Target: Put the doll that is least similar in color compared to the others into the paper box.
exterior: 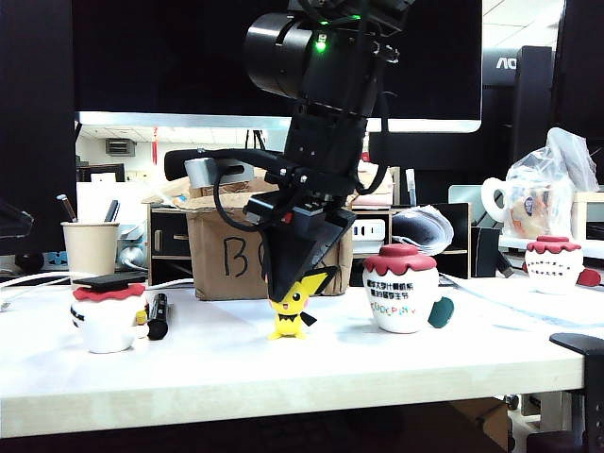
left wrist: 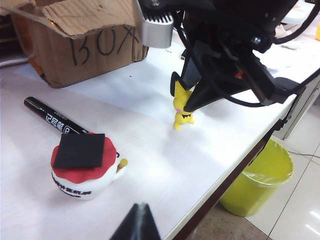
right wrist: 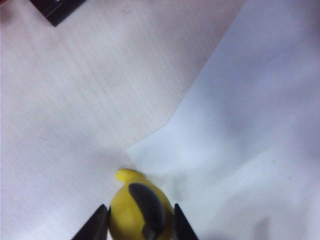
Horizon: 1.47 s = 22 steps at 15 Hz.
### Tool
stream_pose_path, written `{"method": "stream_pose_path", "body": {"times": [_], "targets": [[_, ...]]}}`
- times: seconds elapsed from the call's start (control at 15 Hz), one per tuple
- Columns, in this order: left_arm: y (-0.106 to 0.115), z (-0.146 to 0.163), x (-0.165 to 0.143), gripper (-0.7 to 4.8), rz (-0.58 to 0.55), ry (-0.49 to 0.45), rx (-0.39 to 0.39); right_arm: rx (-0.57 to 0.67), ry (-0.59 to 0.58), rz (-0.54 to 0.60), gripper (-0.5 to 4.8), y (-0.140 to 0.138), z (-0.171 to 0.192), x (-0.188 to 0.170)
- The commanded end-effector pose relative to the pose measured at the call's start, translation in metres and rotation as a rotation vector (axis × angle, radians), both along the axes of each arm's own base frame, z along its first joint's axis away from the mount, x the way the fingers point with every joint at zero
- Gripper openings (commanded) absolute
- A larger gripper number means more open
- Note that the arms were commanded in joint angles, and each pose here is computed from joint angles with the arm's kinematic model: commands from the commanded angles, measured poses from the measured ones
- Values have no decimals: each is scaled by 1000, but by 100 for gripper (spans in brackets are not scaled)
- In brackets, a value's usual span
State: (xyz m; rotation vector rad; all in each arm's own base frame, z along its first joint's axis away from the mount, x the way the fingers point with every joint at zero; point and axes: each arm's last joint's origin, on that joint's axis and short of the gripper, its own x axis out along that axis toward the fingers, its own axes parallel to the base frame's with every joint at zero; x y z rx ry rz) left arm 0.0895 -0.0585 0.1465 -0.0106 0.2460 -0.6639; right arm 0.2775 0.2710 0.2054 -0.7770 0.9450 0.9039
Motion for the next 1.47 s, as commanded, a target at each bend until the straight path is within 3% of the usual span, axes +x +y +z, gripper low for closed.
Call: {"method": "stream_pose_path", "body": {"times": [0.07,0.4,0.67,1.0,1.27,1.47], "targets": [[0,1,0,-5,-4,-11,-7,5,3,2,75,0,2,0],[0,2,0,-5,-4,-11,-7,36,-10,-25,73,0,12,-1],[0,1,0,-5,-4,-11,-7,181,-74,1,73,-3,63,-8],[0,2,0,-5,-3,-11,-7,440,-355,-14,73,-3,143,10],[0,2,0,-5,-4,-11,-7,562,-571,-113,74,-13,147,54],[0,1,0,-5,-4,-11,-7,517,-574,-174,74,-13,124,74]]}}
